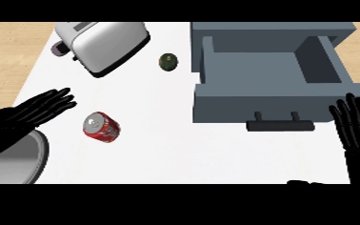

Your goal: Pick up the can, place it into the drawer and close the drawer

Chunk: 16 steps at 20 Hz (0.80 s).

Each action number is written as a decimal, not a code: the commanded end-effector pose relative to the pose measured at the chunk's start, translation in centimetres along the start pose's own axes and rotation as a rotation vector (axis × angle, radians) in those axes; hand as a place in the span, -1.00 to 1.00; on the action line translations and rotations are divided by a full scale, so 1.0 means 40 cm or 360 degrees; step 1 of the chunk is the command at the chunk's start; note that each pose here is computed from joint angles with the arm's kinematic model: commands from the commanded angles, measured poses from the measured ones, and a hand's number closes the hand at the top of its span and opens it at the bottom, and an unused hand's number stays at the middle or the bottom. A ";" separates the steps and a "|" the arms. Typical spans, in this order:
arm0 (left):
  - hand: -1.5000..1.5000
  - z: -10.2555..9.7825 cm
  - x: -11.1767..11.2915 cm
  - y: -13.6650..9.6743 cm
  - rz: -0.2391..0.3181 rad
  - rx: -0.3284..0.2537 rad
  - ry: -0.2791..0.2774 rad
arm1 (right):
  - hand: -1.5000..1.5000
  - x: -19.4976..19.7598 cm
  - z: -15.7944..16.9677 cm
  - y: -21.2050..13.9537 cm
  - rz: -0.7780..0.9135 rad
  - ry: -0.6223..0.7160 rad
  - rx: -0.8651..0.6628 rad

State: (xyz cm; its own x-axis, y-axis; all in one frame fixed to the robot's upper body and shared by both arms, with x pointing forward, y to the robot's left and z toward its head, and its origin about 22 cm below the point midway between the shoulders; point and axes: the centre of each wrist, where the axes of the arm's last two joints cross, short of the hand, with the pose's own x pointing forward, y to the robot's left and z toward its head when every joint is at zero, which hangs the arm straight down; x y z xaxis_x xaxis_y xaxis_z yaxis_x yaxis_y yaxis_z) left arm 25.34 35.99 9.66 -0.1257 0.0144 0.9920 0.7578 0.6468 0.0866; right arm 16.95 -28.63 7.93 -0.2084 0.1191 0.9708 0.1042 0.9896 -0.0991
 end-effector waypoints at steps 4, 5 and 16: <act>-1.00 -0.023 -0.102 -0.004 0.0025 0.0017 0.0042 | -1.00 -0.011 0.013 0.001 0.0003 -0.0007 -0.0009; -1.00 -0.065 -0.083 -0.052 -0.0013 0.0021 0.0034 | -1.00 -0.004 0.039 -0.027 0.0026 -0.0005 0.0005; -1.00 -0.038 -0.199 0.004 -0.0027 0.0092 0.0064 | -1.00 -0.004 0.051 -0.040 0.0005 -0.0010 0.0015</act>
State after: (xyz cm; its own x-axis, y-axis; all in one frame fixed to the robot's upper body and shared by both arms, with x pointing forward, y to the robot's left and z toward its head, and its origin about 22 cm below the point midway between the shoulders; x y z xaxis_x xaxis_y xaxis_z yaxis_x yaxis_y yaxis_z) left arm 27.40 35.01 3.43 -0.0840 -0.0470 0.9954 0.7042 0.7039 0.0927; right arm 16.31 -29.79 7.19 -0.2108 0.1256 0.9694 0.1045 0.9889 -0.1054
